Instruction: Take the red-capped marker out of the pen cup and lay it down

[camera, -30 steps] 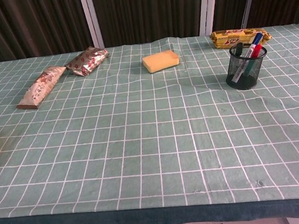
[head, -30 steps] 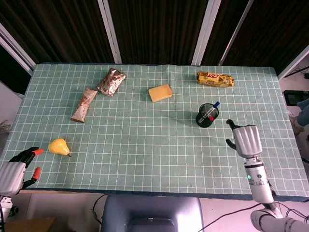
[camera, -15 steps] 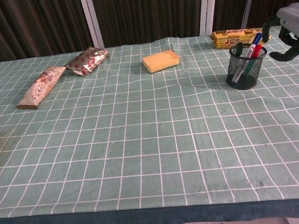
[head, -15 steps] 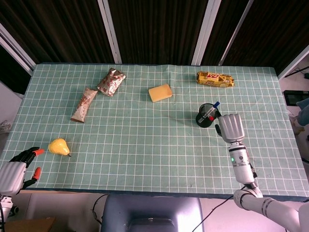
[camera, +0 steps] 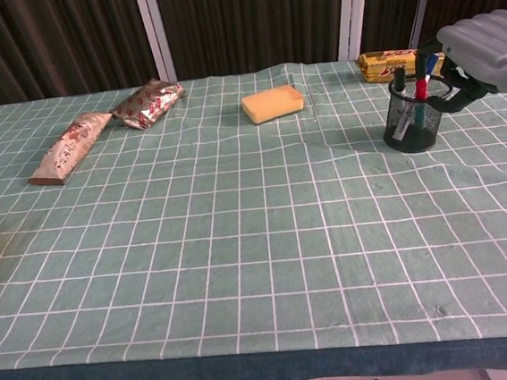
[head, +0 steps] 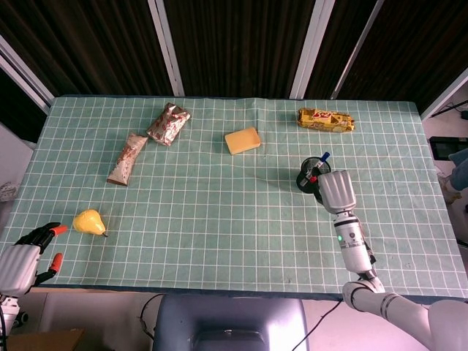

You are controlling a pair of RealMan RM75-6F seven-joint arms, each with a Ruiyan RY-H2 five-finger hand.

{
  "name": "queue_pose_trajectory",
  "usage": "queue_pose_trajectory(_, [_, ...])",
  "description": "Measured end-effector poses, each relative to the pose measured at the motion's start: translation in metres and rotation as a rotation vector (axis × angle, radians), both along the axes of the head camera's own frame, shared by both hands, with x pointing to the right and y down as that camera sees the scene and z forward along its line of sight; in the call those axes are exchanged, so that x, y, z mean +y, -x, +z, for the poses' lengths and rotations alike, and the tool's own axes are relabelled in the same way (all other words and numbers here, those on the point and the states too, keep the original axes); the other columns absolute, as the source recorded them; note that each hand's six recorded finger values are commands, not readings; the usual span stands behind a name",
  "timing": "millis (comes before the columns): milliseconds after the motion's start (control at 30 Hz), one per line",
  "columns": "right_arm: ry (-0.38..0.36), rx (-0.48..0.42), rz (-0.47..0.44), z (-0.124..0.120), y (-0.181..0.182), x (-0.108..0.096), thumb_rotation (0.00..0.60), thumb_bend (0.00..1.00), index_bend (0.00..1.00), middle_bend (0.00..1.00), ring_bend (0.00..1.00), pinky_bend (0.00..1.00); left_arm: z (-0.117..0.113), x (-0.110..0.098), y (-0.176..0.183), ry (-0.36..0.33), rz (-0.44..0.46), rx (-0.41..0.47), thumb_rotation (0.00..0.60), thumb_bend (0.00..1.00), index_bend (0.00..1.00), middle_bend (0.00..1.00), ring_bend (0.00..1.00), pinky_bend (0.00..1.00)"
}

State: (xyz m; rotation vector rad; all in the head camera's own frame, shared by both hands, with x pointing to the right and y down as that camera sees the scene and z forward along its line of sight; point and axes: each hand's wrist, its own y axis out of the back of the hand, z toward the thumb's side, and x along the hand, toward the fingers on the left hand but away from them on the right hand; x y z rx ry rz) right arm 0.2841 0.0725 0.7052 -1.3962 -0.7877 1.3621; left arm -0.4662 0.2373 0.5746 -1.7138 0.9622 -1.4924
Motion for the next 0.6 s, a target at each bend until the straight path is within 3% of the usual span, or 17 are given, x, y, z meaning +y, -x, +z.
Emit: queue_pose_trajectory(600, [-0.029, -0.011, -0.006, 0.0075, 0.0041, -0.0038, 0.6, 0.5, 0.63, 1.0, 1.0, 1.0, 0.0, -0.0001, 0.0006, 0.002, -0.002, 0.002, 0.6, 0.47, 0.25, 0.18, 0.22, 0.37])
